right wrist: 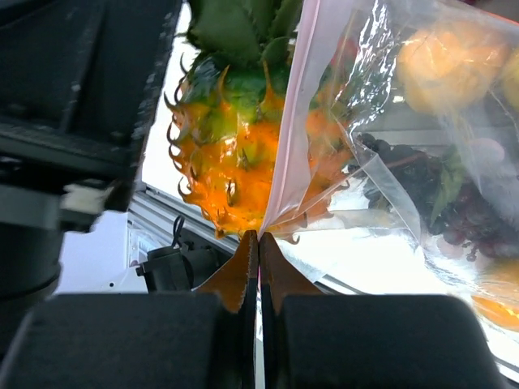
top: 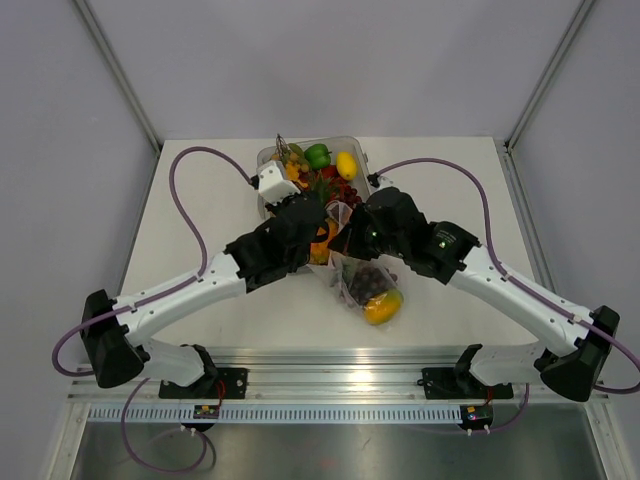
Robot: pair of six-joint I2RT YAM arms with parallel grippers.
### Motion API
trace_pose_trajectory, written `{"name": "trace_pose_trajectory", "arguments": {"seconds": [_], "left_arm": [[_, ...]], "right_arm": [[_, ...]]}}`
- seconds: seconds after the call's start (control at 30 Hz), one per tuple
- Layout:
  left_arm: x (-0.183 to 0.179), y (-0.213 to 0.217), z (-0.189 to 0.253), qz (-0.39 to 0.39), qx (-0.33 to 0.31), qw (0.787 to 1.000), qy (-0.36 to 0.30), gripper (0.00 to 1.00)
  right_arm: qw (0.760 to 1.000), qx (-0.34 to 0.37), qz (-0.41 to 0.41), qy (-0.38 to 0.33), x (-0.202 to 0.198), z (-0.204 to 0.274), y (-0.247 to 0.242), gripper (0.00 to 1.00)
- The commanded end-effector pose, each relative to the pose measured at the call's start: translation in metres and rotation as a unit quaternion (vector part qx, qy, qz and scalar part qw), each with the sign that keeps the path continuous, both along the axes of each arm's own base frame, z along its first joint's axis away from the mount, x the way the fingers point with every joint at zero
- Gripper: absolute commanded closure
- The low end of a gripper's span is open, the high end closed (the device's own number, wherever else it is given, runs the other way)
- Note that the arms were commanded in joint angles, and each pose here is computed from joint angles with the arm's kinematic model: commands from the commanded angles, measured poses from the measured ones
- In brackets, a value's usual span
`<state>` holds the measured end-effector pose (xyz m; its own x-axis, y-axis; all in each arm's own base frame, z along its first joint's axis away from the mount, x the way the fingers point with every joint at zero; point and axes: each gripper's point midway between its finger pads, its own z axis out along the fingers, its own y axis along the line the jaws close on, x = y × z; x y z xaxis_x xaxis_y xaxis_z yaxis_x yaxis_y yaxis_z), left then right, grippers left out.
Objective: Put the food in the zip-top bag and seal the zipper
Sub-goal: Place the fake fruit in the zipper food storage bag.
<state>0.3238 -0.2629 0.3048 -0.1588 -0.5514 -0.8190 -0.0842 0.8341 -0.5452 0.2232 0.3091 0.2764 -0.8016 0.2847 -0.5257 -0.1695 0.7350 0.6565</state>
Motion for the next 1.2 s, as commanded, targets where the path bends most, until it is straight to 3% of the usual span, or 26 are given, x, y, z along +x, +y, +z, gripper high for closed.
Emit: {"name": "trace_pose_trajectory", "arguments": {"seconds": [0.0, 0.17, 0.23, 0.4, 0.93, 1.17], "left_arm": [[-0.006, 0.023, 0.039, 0.034, -0.102, 0.994, -0.016, 1.0], [-0.023, 0.046, 0.032, 0.03, -0.141, 0.989, -0.033, 1.0], [-0.028, 0.048, 0.05, 0.007, -0.177, 0.981, -0.076, 1.0], [-0.029, 0.046, 0.044, -0.02, -0.179, 0.979, -0.094, 1.0], [-0.04, 0.028, -0.006, -0.064, -0.186, 0.98, -0.028, 1.0], [-0.039, 0.031, 0.003, -0.061, -0.171, 0.983, -0.029, 1.0]], "right_arm": [[0.999, 0.044, 0.012, -0.021, 0.002, 0.023, 0.017, 1.0], [0.999, 0.045, 0.005, -0.027, 0.005, 0.025, 0.015, 1.0], [0.998, 0.048, 0.0, -0.029, 0.007, 0.024, 0.015, 1.0], [0.997, 0.072, -0.013, -0.04, 0.009, 0.029, 0.014, 1.0], [0.992, 0.096, -0.038, -0.074, 0.029, 0.042, 0.022, 1.0], [0.99, 0.09, -0.044, -0.101, 0.042, 0.06, 0.027, 1.0]]}}
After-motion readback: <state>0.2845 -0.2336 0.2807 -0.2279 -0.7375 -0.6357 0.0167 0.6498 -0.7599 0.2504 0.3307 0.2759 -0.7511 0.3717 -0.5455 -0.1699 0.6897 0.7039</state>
